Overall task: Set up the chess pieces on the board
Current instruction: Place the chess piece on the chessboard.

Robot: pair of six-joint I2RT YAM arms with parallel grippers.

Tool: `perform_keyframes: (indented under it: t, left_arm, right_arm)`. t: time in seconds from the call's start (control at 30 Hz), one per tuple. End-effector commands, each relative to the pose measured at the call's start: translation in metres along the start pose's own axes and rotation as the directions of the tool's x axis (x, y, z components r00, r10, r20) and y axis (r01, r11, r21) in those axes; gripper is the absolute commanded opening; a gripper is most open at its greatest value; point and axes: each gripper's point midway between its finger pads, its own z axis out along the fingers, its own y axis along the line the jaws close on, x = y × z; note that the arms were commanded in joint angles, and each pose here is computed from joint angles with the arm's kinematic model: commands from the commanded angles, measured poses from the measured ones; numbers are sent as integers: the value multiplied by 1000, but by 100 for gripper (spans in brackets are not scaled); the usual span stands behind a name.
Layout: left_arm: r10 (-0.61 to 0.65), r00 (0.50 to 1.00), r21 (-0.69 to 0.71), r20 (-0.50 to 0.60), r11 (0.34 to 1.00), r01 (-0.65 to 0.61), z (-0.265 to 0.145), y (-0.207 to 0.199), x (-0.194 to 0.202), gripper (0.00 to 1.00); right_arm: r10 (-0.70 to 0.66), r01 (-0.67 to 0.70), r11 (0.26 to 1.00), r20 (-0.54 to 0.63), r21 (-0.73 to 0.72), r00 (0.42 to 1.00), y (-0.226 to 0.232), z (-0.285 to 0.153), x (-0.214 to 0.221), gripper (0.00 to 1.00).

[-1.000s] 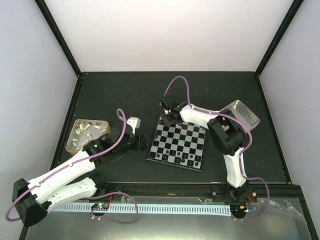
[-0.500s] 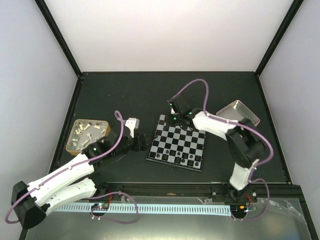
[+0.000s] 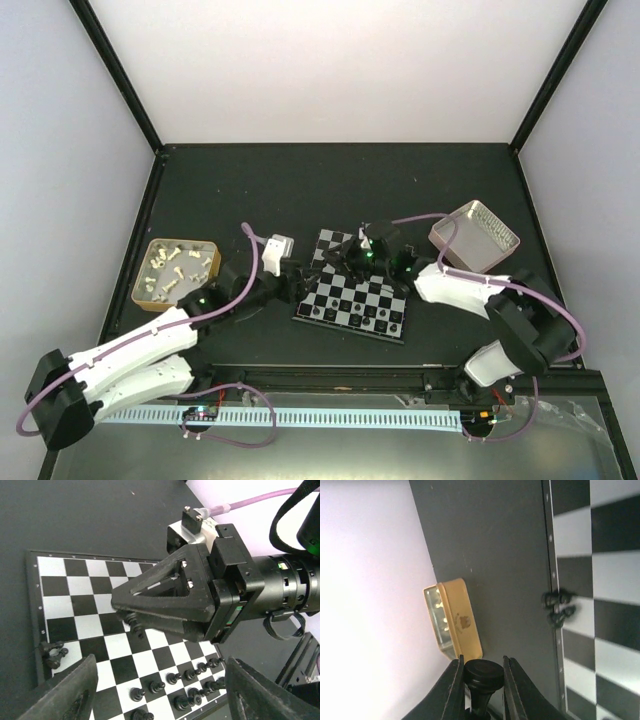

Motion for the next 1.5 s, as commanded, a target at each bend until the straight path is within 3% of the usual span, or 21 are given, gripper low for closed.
perform_keyframes:
  t: [0.0,0.1,0.37,0.77,0.9,1.0,1.13,1.33,1.47]
  left_arm:
    - [47,999,93,11,995,-48,8,-23,-4,67]
    - [46,999,69,-9,997,-46,14,-21,-1,53]
    - [62,998,59,-7,996,-61,21,-23,-5,44]
    - [127,992,138,14,982,-128,15,-40,-10,49]
    - [126,992,121,4,985,-126,18,-37,-9,39]
    - [128,992,122,4,984,-127,19,-38,-10,26]
    - [133,991,118,-18,985,-130,22,-38,-7,17]
    - [139,990,105,-20,985,-136,20,-37,-9,2]
    - [150,988,77,-39,986,-147,18,-32,-8,2]
  right_arm:
    - [171,-179,976,-67,-127,983,31,-12,19,14]
    - [212,-221,966,-81,-133,974,30,-17,25,14]
    - [209,-220,969,-106,-110,972,32,-28,39,14]
    - [177,-184,979,-87,-88,980,30,-35,42,17]
    - [152,-163,982,-112,-96,982,36,-36,47,18]
    - [136,-149,985,-140,-88,981,33,-38,55,18]
    - [128,-146,984,-157,-107,979,34,-42,60,19]
    - [72,-88,990,-141,-111,987,34,-44,59,28]
    - [-19,6,993,-114,-116,993,33,-42,55,43]
